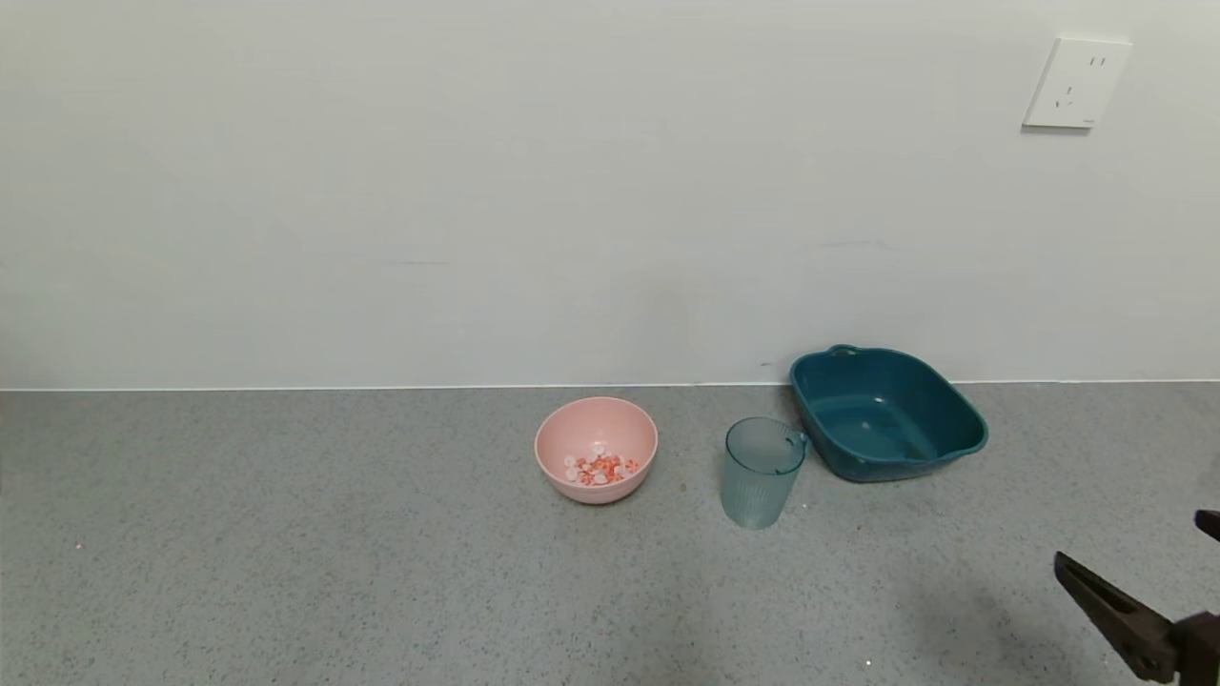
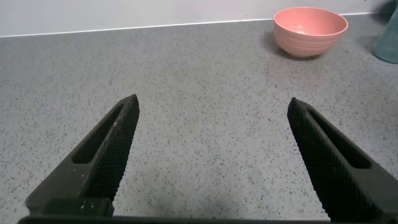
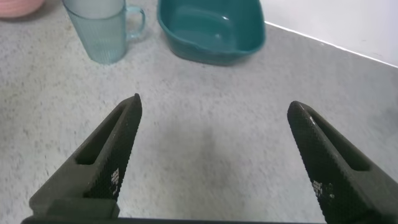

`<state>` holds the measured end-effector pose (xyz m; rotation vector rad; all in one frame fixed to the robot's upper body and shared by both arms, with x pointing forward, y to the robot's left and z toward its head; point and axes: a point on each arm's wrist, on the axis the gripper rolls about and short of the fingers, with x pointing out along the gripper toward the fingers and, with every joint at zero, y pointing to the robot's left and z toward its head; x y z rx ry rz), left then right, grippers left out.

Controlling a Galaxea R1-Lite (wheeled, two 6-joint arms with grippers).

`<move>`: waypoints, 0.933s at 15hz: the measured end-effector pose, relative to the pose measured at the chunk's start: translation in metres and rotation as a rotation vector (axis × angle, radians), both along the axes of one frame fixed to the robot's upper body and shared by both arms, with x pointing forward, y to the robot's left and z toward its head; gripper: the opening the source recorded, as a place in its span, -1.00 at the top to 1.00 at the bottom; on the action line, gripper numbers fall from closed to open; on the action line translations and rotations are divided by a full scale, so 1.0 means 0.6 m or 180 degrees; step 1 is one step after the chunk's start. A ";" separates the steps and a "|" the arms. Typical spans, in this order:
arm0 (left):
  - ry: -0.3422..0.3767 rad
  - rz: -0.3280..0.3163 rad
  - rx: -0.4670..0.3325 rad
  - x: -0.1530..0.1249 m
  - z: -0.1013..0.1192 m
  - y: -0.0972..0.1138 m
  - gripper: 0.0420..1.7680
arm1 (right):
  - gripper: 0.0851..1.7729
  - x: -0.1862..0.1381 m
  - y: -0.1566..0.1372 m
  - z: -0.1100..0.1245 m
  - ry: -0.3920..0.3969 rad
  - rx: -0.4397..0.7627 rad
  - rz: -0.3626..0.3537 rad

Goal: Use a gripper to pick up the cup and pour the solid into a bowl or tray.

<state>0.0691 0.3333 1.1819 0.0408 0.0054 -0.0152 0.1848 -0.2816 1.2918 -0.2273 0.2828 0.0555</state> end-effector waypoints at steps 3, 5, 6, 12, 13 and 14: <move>0.0000 -0.0001 0.0000 0.000 0.000 0.000 -0.94 | -0.91 -0.033 -0.042 0.006 -0.0138 0.0098 -0.0336; -0.0001 0.0000 0.0001 0.000 0.000 0.000 -0.94 | -0.91 -0.052 -0.066 0.006 -0.0232 0.0140 -0.0648; -0.0001 0.0000 0.0001 0.000 0.000 0.000 -0.94 | -0.91 -0.063 -0.076 0.005 -0.0280 0.0158 -0.0803; -0.0004 -0.0001 0.0000 0.000 0.000 0.000 -0.94 | -0.92 -0.151 -0.111 -0.030 -0.0511 0.0255 -0.1328; -0.0003 -0.0001 0.0000 0.000 0.000 0.000 -0.94 | -0.92 -0.164 -0.112 -0.038 -0.0566 0.0356 -0.1400; 0.0000 -0.0001 0.0000 0.000 0.000 0.000 -0.94 | -0.92 -0.170 -0.113 -0.047 -0.0579 0.0486 -0.1460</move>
